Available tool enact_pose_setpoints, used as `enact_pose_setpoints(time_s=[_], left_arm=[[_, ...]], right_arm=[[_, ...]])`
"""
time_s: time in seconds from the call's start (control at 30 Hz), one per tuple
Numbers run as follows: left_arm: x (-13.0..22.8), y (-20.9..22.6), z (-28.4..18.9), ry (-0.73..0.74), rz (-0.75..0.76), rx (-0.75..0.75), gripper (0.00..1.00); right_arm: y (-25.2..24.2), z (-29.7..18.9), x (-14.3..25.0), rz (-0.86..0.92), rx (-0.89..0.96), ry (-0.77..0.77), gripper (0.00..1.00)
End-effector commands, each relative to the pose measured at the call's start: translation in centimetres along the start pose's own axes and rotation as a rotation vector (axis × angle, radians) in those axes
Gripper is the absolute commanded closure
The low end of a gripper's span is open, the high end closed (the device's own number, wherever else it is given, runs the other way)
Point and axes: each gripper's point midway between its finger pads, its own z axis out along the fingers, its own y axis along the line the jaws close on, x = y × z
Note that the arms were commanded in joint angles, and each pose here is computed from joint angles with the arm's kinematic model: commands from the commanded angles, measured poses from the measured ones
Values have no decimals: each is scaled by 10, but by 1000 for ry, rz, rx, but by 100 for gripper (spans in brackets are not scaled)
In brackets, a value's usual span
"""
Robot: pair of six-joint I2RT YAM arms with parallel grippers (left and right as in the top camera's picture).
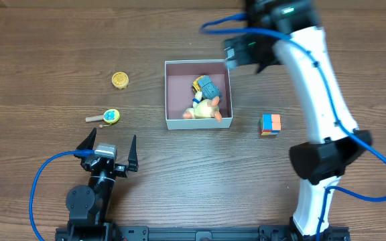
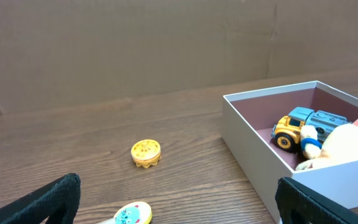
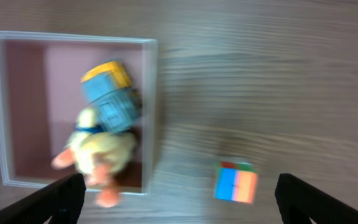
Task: Pack container
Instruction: 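Move the right gripper to the Rubik's cube and grasp it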
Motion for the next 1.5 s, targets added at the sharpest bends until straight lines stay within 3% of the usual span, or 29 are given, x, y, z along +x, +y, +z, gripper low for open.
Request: enact_pose_setpoints(time_s=[0.0, 0.13, 0.27, 0.6, 1.0, 1.47], left_arm=[[1, 2, 0, -2, -14, -8, 0], [1, 2, 0, -2, -13, -8, 0], [1, 2, 0, -2, -13, -8, 0], [1, 2, 0, -2, -13, -8, 0], [1, 2, 0, -2, -13, -8, 0], [1, 2, 0, -2, -13, -8, 0]], right_arm=[[-39, -23, -7, 117, -14, -52, 0], [-55, -17, -5, 171, -46, -24, 0], [-80, -8, 12, 186, 55, 27, 0], [-89, -19, 95, 163, 91, 130, 0], [-83, 56, 134, 86, 83, 277, 0], [-77, 116, 146, 63, 25, 261, 0]])
